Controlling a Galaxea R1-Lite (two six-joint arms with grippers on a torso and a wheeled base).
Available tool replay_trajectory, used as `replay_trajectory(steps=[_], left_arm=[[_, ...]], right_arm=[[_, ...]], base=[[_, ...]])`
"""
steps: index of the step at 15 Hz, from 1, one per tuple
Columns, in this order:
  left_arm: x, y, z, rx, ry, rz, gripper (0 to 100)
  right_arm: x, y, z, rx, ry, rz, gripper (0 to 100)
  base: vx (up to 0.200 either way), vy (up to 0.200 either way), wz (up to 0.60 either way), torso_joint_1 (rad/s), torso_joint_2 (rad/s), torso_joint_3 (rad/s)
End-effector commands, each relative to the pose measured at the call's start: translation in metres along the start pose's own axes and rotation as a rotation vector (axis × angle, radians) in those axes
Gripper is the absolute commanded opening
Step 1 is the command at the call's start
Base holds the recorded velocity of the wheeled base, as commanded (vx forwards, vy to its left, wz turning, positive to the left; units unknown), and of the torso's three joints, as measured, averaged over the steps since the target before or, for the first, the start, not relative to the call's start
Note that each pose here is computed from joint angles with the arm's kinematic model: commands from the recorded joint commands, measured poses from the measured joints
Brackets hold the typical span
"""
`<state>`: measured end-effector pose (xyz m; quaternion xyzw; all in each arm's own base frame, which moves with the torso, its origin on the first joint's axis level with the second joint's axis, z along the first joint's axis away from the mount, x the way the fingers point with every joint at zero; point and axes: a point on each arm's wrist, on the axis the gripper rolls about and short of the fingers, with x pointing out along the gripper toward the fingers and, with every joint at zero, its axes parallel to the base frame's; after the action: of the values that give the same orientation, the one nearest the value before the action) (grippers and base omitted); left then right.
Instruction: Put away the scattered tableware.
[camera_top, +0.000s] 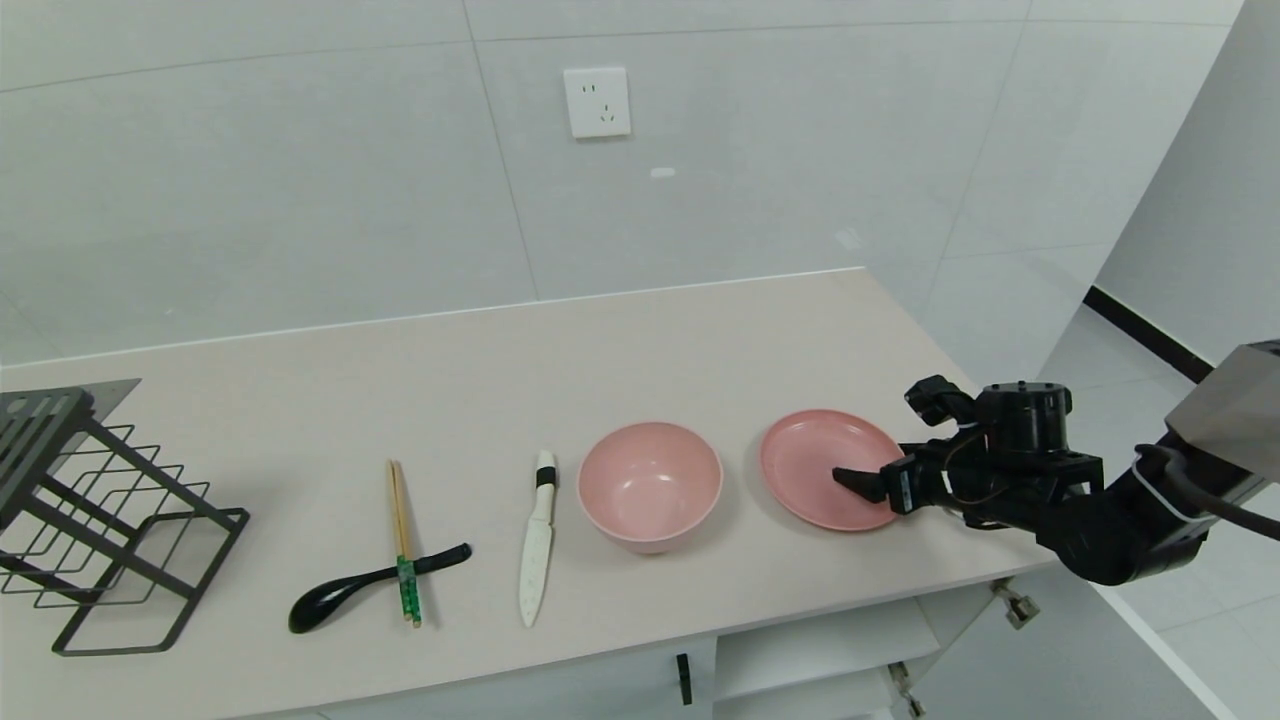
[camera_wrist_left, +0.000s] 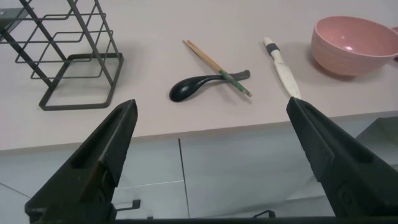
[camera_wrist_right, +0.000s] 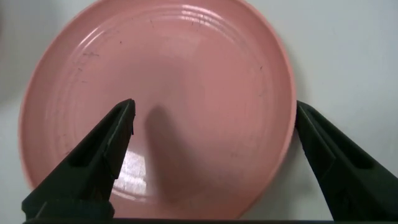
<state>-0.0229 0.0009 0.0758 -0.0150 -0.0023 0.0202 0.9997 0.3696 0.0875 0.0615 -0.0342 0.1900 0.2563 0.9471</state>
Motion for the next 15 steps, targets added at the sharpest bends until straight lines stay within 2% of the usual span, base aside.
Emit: replay_trajectory(steps=[1,3,4,9,10,11,13,15], left_arm=[[0.0,0.0,0.0,-0.001,0.001,0.001,100],[0.0,0.0,0.0,-0.001,0.001,0.001,100],[0.0,0.0,0.0,-0.001,-0.001,0.001,100],[0.0,0.0,0.0,-0.001,0.001,0.001,100],[0.0,0.0,0.0,-0.001,-0.001,0.001,100],[0.0,0.0,0.0,-0.001,-0.001,0.001,100],[0.0,0.0,0.0,0.001,0.001,0.001,100],[0.0,0.0,0.0,0.002,0.001,-0.001,100]], right_arm=[[0.01,-0.002,-0.002,-0.004,-0.011,0.008,100],[0.012,0.005,-0.001,-0.012,-0.019,0.024,100],[0.012,0.007,-0.001,-0.013,-0.016,0.026,0],[0.013,-0.006,-0.013,0.012,0.027,-0.085,0],[0.011,-0.018,-0.018,0.023,0.037,-0.114,0],[0.011,-0.019,-0.019,0.022,0.036,-0.12,0],[0.003,-0.017,-0.004,0.009,-0.005,-0.123,0],[-0.021,-0.011,0.028,-0.018,-0.104,-0.129,0]], base=[[0.0,0.0,0.0,0.0,0.0,0.0],[0.0,0.0,0.0,0.0,0.0,0.0],[0.0,0.0,0.0,0.0,0.0,0.0],[0.0,0.0,0.0,0.0,0.0,0.0],[0.0,0.0,0.0,0.0,0.0,0.0],[0.0,0.0,0.0,0.0,0.0,0.0],[0.0,0.0,0.0,0.0,0.0,0.0],[0.0,0.0,0.0,0.0,0.0,0.0]])
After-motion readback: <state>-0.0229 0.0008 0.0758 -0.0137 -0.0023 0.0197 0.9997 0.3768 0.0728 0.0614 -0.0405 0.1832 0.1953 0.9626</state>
